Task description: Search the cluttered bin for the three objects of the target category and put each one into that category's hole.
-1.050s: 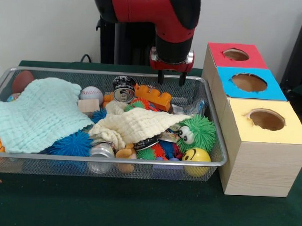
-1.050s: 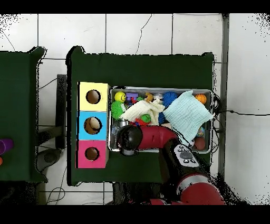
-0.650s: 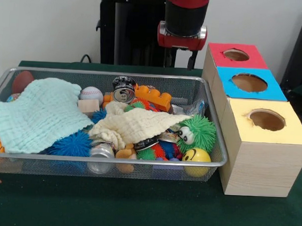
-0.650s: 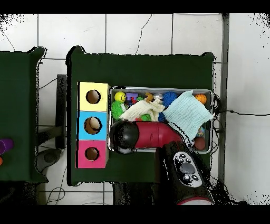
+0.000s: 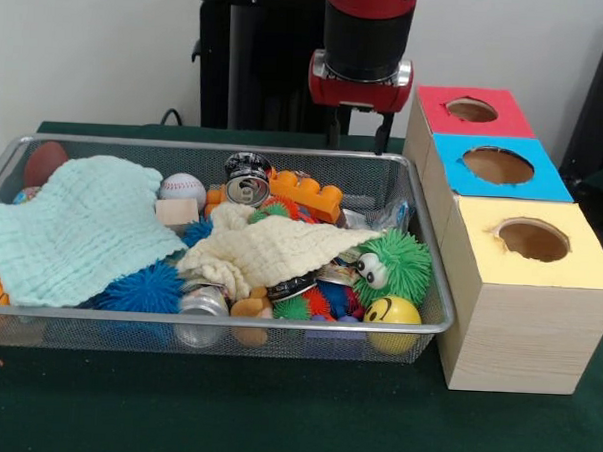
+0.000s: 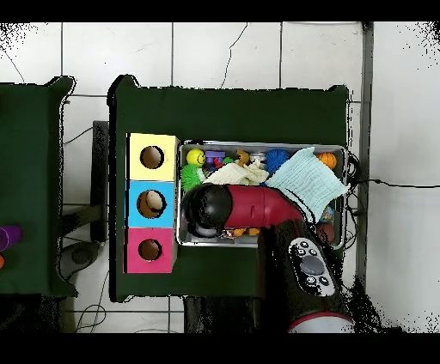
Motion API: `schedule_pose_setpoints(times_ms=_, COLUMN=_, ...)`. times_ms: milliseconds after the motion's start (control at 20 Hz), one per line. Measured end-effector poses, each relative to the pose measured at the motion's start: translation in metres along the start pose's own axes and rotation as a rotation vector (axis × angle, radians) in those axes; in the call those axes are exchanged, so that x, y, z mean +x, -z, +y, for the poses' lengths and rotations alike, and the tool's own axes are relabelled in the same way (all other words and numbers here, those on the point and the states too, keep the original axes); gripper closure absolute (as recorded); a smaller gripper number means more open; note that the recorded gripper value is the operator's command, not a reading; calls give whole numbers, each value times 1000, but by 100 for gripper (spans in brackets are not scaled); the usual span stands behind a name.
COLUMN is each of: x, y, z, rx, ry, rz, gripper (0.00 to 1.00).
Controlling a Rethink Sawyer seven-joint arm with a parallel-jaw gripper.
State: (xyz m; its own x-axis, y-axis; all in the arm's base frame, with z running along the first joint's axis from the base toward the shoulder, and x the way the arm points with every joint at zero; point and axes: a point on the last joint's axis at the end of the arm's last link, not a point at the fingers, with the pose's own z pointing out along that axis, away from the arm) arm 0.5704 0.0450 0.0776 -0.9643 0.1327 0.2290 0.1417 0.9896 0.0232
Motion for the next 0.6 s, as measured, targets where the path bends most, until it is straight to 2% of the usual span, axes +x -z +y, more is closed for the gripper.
schedule_pose_setpoints(times_ms=200, x=-15, y=-5, z=2, rx=0, ry=1, rz=2, gripper=0)
schedule_pose_setpoints(times_ms=250, x=-25, y=-8, z=3, rx=-1, ry=1, rz=1, gripper=0)
schedule_pose_setpoints(times_ms=600, x=-62, y=-14, z=11, rx=2, ry=6, rz=7, gripper=0)
